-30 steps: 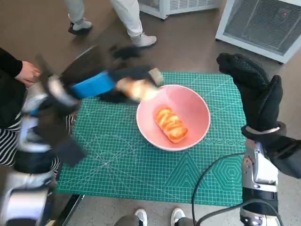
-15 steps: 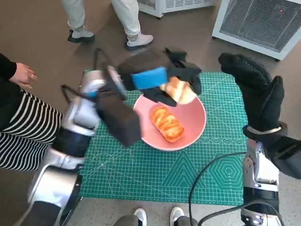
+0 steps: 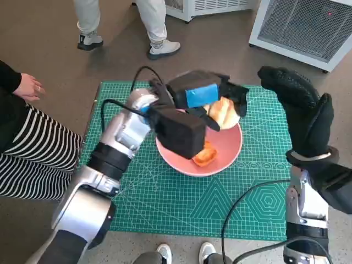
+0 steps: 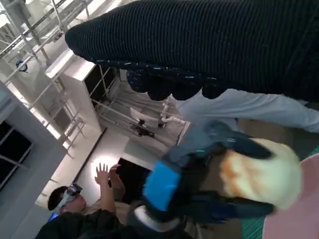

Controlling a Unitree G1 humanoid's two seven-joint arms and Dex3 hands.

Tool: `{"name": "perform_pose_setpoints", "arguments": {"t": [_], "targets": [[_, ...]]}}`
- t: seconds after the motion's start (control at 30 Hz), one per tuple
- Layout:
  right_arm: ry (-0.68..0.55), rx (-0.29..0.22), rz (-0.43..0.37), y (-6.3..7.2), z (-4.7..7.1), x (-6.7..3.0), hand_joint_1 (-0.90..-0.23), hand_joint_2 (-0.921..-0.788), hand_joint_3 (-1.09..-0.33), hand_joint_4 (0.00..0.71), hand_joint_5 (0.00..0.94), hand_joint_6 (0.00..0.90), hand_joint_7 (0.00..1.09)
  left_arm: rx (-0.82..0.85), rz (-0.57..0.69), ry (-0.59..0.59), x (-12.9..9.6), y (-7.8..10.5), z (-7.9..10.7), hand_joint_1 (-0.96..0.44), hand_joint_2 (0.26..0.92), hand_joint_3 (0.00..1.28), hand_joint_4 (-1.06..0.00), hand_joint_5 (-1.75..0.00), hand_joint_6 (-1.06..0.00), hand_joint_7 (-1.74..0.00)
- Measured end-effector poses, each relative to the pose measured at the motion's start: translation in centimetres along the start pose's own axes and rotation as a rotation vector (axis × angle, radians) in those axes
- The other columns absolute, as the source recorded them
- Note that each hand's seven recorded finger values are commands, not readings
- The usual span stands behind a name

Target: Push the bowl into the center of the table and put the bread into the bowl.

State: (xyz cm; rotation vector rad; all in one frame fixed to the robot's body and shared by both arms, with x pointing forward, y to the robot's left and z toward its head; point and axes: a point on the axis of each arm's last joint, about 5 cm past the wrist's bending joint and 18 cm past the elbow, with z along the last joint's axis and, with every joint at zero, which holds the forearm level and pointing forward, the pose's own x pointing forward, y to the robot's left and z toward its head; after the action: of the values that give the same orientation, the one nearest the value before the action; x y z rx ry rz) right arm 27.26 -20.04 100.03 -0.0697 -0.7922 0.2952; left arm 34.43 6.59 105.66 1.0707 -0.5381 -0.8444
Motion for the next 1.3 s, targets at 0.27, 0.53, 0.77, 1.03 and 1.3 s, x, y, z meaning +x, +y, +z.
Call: {"name": "perform_pose_setpoints", "arguments": {"t": [0.27, 0.53, 0.77, 1.03, 1.3], "targets": [[-0.009, -0.005, -0.007, 0.0, 0.3, 0.06, -0.702, -0.921, -0.643, 0.133, 0.000, 0.045, 0.45, -0.001, -0.101, 0.055, 0.0, -0.2, -0.3, -0.25, 0.858, 0.01, -0.26, -0.03, -0.35, -0.16], [-0.007, -0.014, -0.013, -0.2, 0.4, -0.05, -0.696, -0.921, -0.651, 0.134, 0.000, 0.047, 0.45, -0.009, -0.111, 0.068, -0.3, 0.3, -0.3, -0.31, 0.858, 0.01, -0.16, 0.00, -0.30, -0.09], [-0.008, -0.038, -0.026, -0.7, 0.6, -0.09, -0.679, -0.921, -0.670, 0.137, 0.001, 0.051, 0.45, -0.154, 0.079, -0.050, -2.3, 0.6, -1.3, -0.50, 0.907, 0.04, -0.04, 0.00, -0.23, -0.04], [-0.019, -0.056, -0.031, -1.2, 1.2, 0.19, -0.675, -0.921, -0.671, 0.139, 0.002, 0.053, 0.45, -0.389, 0.332, -0.164, -5.0, 0.7, -3.0, -0.70, 0.920, 0.27, -0.05, -0.01, -0.25, -0.04], [-0.026, -0.054, -0.046, -1.1, 1.6, 0.64, -0.674, -0.921, -0.666, 0.148, 0.006, 0.060, 0.45, -0.565, 0.525, -0.283, -7.5, 0.2, -3.7, -0.74, 0.921, 0.49, -0.07, -0.01, -0.26, -0.05]]}}
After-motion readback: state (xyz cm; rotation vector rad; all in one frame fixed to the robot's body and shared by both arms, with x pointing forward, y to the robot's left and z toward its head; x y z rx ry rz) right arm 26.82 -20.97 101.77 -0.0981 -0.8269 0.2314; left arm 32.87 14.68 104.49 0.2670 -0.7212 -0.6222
